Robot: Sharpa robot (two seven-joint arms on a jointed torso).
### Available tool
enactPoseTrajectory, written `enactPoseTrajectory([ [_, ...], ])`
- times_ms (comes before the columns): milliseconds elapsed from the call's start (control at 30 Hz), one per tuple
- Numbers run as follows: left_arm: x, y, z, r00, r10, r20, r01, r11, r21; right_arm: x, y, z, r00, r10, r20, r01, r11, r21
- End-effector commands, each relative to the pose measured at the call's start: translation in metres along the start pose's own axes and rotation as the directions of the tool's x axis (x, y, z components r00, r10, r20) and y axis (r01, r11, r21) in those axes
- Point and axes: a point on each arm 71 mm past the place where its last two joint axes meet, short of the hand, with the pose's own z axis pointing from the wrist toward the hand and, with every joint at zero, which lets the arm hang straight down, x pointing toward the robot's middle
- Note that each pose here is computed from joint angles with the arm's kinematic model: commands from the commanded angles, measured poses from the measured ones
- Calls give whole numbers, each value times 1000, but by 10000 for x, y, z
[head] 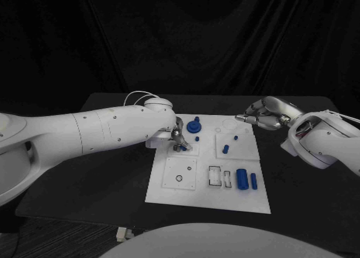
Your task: Assemble the parts on the task board
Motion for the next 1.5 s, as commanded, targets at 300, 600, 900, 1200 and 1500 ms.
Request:
enactPoseTrajectory([
  [300,3,-70,7,1000,-7,9,7,999,38,17,-9,-2,1000,-1,-7,1,1000,13],
  [600,-8,-86,12,1000,-17,21,16,998,56,17,-19,-1,1000,-2,-10,2,1000,17],
  [900,-7,-80,13,1000,-19,23,18,999,50,22,-25,4,1000,-3,-16,3,1000,22],
  [1200,-1,-75,12,1000,-17,20,17,999,41,27,-29,8,1000,-4,-21,5,1000,25],
  [1500,15,-39,-7,1000,-22,23,21,999,29,24,-39,2,1000,-4,-23,5,1000,29],
])
